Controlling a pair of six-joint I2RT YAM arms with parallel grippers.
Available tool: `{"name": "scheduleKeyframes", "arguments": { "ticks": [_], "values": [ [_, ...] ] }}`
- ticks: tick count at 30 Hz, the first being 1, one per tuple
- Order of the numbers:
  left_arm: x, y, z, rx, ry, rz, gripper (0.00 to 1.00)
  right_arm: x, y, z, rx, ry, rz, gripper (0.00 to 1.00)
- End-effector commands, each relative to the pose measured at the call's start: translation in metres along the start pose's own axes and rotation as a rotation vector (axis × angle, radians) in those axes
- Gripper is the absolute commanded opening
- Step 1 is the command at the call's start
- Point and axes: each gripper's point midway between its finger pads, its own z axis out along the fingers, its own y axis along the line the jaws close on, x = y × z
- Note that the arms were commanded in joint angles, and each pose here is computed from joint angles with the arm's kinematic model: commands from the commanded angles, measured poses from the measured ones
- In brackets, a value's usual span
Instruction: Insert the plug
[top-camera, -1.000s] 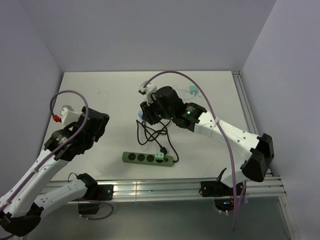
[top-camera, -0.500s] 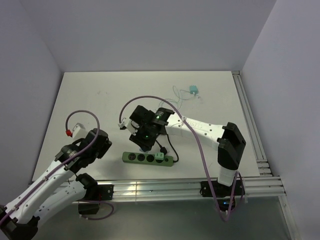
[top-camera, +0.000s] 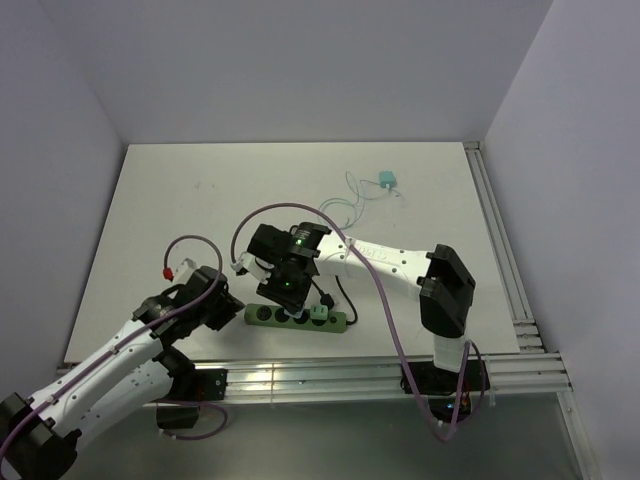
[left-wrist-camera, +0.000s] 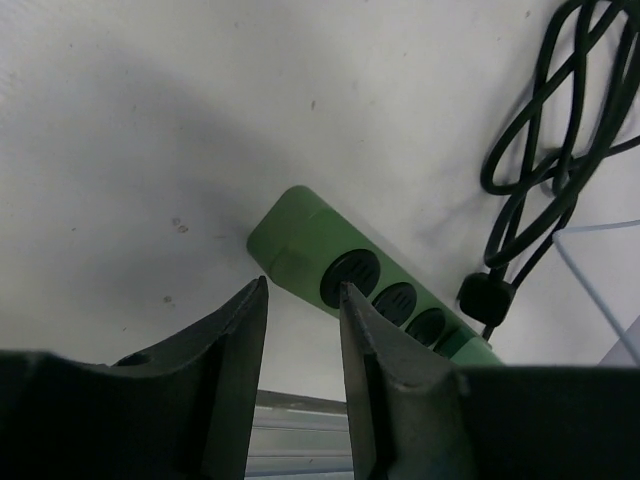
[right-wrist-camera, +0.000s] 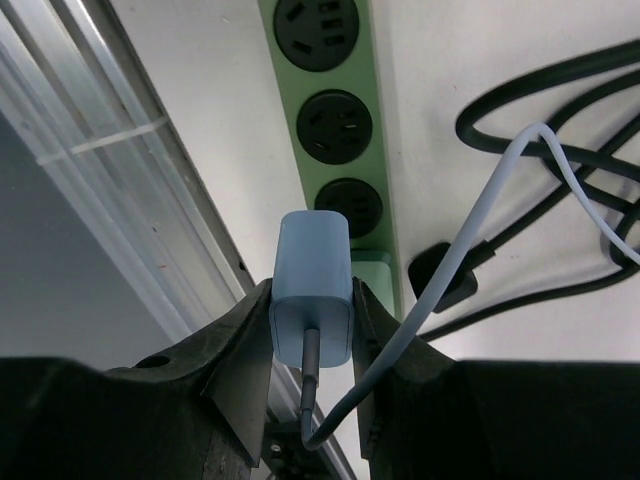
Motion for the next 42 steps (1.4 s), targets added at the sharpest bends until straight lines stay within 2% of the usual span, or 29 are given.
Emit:
{"name": "scheduleKeyframes", "arguments": {
  "ticks": [1, 6, 11, 42],
  "values": [
    [0.011, -0.004, 0.002, 0.042, 0.055, -0.019, 0.41, 0.003, -0.008, -0.001, 0.054, 0.025, 0.0, 0.0],
    [0.019, 0.008, 0.005, 0.023, 0.081, -0.045, 0.4, 0.004, -0.02, 0.01, 0.126, 0.011, 0.008, 0.0],
    [0.022, 0.008, 0.007, 0.024, 0.095, -0.04, 0.37, 0.01, -0.02, 0.016, 0.134, 0.049, -0.006, 0.0],
    [0.027, 0.015, 0.015, 0.005, 0.11, -0.048, 0.38, 0.029, -0.024, 0.04, 0.17, 0.161, -0.111, 0.0]
  ]
}}
